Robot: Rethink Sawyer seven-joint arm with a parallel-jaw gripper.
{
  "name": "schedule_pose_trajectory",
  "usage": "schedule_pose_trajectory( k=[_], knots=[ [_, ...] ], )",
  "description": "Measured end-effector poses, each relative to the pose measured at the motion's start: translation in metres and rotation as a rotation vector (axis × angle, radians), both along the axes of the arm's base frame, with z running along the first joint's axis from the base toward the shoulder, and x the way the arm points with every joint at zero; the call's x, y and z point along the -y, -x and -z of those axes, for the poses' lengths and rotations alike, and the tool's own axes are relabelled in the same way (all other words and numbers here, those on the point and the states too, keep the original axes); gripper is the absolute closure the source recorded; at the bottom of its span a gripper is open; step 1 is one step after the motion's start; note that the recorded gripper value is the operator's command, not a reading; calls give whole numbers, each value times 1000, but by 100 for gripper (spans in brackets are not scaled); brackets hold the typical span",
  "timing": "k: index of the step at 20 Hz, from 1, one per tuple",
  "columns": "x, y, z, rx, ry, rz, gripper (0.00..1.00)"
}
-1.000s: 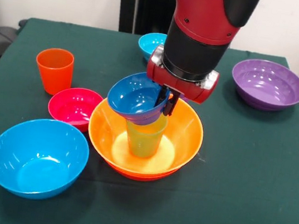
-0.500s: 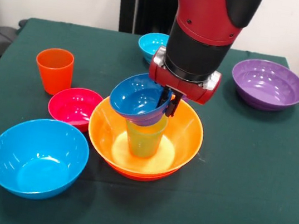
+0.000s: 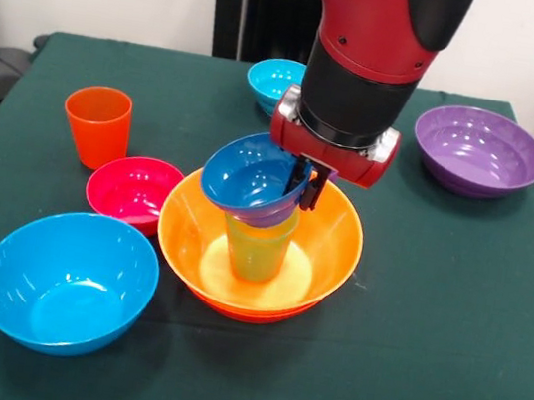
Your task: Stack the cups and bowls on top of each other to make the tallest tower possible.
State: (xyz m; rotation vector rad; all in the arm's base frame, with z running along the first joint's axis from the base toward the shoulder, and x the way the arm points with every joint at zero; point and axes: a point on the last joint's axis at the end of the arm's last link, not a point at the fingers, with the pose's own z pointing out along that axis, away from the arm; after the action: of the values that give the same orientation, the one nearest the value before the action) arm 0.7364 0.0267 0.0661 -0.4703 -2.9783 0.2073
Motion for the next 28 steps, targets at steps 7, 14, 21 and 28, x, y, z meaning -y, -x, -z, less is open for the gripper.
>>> schedule_pose_trajectory(
  k=[7, 14, 21, 28],
  knots=[
    [-2, 0, 0, 1, -4, -2, 0],
    [-3, -1, 0, 1, -5, -3, 0],
    [-3, -1, -2, 4, -4, -4, 0],
    [-5, -5, -17, 23, -5, -5, 0]
  ],
)
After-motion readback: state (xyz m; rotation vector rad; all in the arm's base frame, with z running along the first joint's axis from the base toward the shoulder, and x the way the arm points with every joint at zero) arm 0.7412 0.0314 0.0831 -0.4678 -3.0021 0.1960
